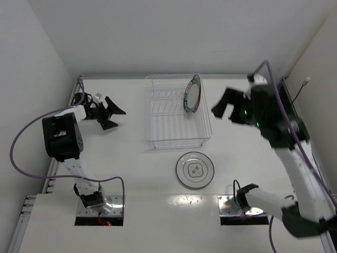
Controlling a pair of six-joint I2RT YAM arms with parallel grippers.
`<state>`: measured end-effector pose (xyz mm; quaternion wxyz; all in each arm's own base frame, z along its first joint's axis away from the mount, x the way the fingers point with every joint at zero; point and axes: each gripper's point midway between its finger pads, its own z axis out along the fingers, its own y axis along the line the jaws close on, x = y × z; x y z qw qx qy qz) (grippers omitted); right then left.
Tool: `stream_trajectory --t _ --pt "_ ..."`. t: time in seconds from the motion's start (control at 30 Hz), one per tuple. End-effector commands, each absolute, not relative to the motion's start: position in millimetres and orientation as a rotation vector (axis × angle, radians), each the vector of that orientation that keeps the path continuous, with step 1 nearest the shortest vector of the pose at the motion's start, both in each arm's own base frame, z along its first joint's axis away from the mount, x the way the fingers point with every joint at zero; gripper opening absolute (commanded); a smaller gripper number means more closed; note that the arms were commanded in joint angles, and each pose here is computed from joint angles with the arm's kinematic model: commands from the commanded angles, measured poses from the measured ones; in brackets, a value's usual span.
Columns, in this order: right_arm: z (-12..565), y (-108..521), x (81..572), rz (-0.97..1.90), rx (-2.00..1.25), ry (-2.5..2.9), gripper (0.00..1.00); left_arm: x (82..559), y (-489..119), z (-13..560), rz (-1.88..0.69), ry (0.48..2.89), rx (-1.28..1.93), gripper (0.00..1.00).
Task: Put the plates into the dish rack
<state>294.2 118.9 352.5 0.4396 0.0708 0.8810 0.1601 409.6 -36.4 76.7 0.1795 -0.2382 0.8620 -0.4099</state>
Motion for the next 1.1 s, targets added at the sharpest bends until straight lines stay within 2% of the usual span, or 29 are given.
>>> stream_trajectory --t 0.0,0.03,0.07,0.2,0.37,0.47,0.5,0.63,0.77,0.8,0.83,0.93,1.07 --pt "292.3 128.0 265.6 0.595 0.312 2.164 1.00 418.0 -31.6 92.8 -1.120 2.402 -0.600 0.90" --pt "300.3 130.2 249.8 0.682 0.296 2.089 1.00 418.3 -31.6 97.9 -1.116 2.392 -0.589 0.90" --pt "260.6 130.4 239.8 0.681 0.335 2.175 1.00 417.1 -32.1 98.7 -1.117 2.386 -0.595 0.90" --pt "203.2 131.5 216.6 0.678 0.320 2.320 0.98 408.3 -38.0 85.3 -1.166 2.383 -0.654 0.90" --pt "178.1 112.9 225.9 0.494 0.325 2.420 0.97 409.0 -38.1 96.2 -1.162 2.362 -0.645 0.90" --pt "137.4 110.8 224.7 0.432 0.334 2.583 0.97 409.5 -38.2 98.5 -1.168 2.363 -0.661 0.90" --pt "114.2 115.0 216.0 0.465 0.327 2.657 0.97 409.6 -38.2 98.6 -1.168 2.363 -0.661 0.90" --pt "81.6 114.5 214.2 0.587 0.310 2.677 0.97 412.1 -33.8 106.9 -1.161 2.351 -0.664 0.90" --pt "50.0 113.5 209.0 0.689 0.291 2.699 0.91 413.4 -28.5 110.9 -1.139 2.343 -0.659 0.90" --pt "30.4 112.4 195.2 0.726 0.324 2.729 0.91 413.3 -28.3 114.5 -1.132 2.337 -0.640 0.90" --pt "29.0 120.7 191.2 0.826 0.310 2.710 0.87 409.9 -28.0 109.7 -1.122 2.352 -0.647 0.90" --pt "5.6 123.2 181.5 0.915 0.314 2.722 0.87 406.7 -26.1 106.9 -1.090 2.364 -0.642 0.90" --pt "-15.5 134.1 169.9 1.037 0.297 2.730 0.82 401.2 -25.1 103.3 -1.066 2.384 -0.655 0.90"
